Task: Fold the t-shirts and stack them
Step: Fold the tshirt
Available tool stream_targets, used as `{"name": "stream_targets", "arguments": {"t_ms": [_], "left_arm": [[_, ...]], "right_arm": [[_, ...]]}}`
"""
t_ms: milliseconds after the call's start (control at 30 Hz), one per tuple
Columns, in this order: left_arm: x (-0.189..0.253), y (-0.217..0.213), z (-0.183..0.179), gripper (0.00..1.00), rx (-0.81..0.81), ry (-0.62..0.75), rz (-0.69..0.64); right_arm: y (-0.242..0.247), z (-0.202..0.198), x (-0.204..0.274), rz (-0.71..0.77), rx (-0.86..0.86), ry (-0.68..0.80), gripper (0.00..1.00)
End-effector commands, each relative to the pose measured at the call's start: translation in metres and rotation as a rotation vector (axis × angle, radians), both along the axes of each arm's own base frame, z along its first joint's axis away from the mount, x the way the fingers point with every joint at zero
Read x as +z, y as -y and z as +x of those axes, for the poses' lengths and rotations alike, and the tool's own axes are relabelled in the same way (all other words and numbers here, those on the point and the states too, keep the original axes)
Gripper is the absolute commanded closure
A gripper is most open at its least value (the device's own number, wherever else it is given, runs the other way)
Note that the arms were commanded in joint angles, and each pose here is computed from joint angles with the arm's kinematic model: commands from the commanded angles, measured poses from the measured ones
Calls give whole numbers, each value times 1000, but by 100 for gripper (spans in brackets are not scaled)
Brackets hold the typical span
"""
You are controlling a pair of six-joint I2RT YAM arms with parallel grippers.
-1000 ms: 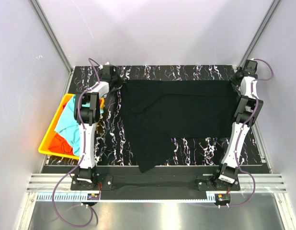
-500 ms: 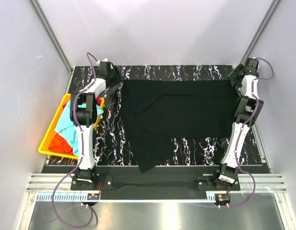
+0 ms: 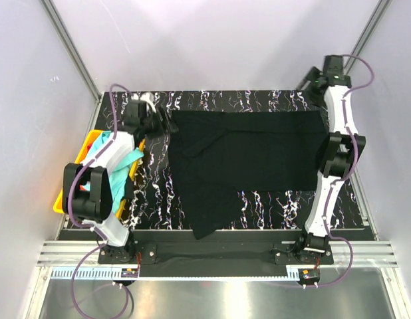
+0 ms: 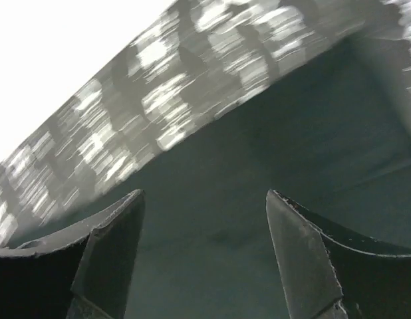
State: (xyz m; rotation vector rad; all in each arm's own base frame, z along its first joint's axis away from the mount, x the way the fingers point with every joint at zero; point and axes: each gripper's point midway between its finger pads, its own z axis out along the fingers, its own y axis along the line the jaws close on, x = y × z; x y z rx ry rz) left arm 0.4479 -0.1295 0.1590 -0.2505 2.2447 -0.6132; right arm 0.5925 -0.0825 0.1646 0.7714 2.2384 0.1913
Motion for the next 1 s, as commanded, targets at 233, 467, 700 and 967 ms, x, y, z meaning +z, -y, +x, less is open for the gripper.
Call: {"name": "stream_targets", "arguments": {"t_ms": [233,467,700,967], "left_arm": [[-48,45,-51,29,-202,-113,-101],[-66,54,-38,29,-203,-161,-150],[-77,66,-27,34,-239,-195,-192],[-77,84,-36,55,-281,-232,-309]], "right_arm": [[-265,-94,6,427,523,-6,29],[-330,-160,-9,509,744,-44,32],[-333,-168,-26,522,751,-81,42],[-342,-150,-51,585,697,-129,59]]}}
